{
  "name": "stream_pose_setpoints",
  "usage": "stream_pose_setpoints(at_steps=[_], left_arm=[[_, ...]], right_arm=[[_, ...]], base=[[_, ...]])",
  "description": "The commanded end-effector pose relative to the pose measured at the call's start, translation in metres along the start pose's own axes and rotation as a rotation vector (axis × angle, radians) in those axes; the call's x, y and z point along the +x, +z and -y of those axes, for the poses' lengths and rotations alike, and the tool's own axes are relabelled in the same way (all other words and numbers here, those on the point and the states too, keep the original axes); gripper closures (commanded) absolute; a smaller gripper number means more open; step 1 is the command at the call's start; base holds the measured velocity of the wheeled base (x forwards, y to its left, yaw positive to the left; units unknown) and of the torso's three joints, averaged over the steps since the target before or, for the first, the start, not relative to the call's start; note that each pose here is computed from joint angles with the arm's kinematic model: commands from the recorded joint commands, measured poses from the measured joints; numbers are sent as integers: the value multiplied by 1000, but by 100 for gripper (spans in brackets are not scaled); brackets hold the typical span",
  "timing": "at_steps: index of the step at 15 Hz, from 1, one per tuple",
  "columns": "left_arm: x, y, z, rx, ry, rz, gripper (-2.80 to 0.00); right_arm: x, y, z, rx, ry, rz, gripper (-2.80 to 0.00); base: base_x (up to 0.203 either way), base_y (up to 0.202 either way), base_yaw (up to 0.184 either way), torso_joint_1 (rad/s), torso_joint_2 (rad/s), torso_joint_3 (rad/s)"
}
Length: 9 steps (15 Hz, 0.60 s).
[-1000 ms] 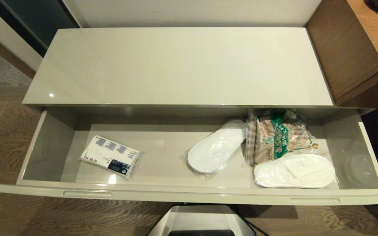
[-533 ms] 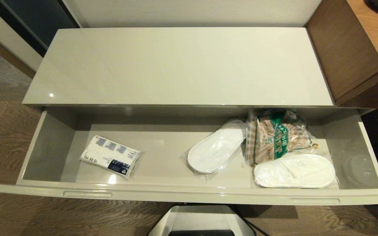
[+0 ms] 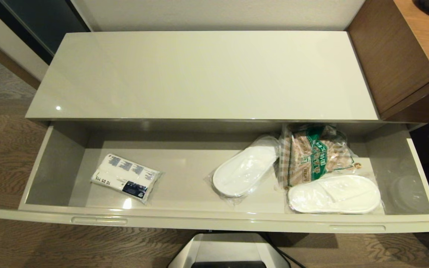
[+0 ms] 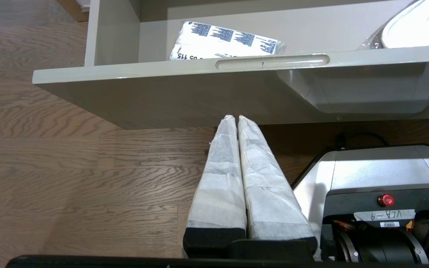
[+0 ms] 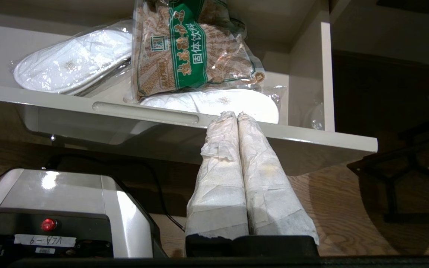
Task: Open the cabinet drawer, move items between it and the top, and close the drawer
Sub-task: Take out the tissue from the drawer
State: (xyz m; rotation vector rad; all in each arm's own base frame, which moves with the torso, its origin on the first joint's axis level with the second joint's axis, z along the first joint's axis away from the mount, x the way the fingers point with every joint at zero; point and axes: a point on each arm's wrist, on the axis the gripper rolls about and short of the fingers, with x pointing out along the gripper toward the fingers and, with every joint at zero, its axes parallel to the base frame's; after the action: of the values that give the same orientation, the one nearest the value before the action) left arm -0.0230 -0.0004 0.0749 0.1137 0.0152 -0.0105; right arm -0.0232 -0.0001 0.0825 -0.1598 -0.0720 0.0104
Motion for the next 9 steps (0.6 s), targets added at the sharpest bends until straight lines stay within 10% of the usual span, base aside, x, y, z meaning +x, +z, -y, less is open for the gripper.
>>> stream_pose_setpoints(at_steps=[1,5,9], left_arm=[[0,0,0,1,0,-1,0],[-3,45,-6,-39,53,-35,0],[33,135,-20,-251,207,-313,0]], right_arm=[[-1,0,0,-1,-1,10,0],[-1,-1,0,-3,-1,9,0],[-1,0,0,-6,-1,10,0]], base=[[0,0,0,0,0,0],[0,0,0,0,0,0],[0,0,0,0,0,0]])
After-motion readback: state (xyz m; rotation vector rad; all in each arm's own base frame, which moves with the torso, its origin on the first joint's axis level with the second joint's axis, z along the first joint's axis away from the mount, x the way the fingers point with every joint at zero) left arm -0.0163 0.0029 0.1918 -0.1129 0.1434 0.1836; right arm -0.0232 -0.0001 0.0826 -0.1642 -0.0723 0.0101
